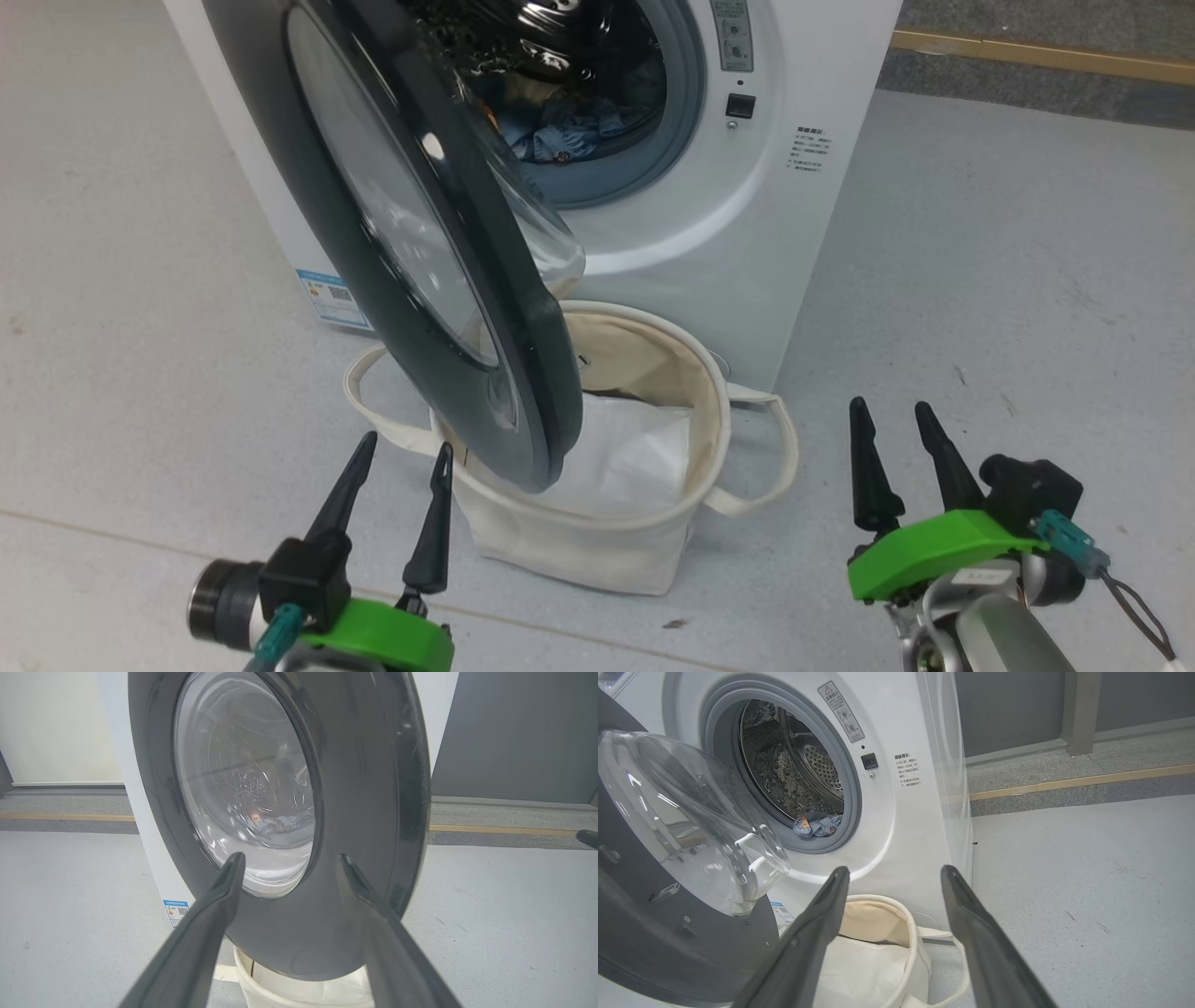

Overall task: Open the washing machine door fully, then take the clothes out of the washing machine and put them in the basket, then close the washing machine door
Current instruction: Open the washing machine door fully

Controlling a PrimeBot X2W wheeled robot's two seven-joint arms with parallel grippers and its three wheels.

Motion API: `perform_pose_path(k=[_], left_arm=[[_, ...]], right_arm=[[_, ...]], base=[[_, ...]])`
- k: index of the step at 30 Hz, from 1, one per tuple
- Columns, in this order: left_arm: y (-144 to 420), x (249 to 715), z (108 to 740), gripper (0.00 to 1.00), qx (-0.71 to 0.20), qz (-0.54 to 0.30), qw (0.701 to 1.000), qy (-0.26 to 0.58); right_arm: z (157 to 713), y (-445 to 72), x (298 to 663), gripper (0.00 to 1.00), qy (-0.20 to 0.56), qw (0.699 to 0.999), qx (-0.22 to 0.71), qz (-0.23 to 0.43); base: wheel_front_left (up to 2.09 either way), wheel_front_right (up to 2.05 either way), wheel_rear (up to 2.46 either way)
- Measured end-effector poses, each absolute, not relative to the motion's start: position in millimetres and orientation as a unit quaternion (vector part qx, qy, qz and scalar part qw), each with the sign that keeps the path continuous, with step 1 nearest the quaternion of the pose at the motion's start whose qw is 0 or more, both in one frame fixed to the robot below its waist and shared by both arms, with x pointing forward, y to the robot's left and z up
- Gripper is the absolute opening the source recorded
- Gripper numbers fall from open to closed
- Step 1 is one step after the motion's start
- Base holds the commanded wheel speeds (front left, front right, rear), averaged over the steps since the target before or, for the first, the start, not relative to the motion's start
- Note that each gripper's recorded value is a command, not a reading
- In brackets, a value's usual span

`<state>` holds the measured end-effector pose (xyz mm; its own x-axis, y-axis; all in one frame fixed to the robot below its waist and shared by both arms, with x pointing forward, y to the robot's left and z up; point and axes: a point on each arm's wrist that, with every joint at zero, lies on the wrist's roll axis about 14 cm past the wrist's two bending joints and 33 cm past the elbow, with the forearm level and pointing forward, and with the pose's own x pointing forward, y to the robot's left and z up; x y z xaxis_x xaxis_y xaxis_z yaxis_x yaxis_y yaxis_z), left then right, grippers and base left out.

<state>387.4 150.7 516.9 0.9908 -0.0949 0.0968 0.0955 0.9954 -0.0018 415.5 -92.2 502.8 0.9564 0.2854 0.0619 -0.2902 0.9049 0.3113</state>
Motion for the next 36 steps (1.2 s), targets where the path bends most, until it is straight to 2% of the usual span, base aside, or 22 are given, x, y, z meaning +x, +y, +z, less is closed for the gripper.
perform_pose_path(k=[19,24,30,31,32,36], left_arm=[[154,385,527,1.0,0.0,-0.046,0.997,-0.063],[154,390,561,1.0,-0.004,-0.044,0.992,-0.116],[139,397,634,1.0,-0.007,-0.067,0.972,-0.226],[133,397,645,0.95,-0.008,-0.076,0.967,-0.243],[125,397,655,0.0,-0.01,-0.088,0.962,-0.257],[93,399,668,0.0,-0.021,-0.139,0.953,-0.268]], right_arm=[[505,-88,415,1.0,-0.009,0.975,0.16,0.152],[502,-87,416,1.0,-0.005,0.975,0.16,0.152],[499,-87,419,1.0,-0.003,0.975,0.162,0.151],[500,-87,419,1.0,-0.003,0.975,0.162,0.15],[500,-88,420,1.0,-0.003,0.975,0.162,0.149],[498,-91,421,1.0,-0.002,0.976,0.164,0.144]], base=[[0.0,0.0,0.0],[0.0,0.0,0.0],[0.0,0.0,0.0],[0.0,0.0,0.0],[0.0,0.0,0.0],[0.0,0.0,0.0]])
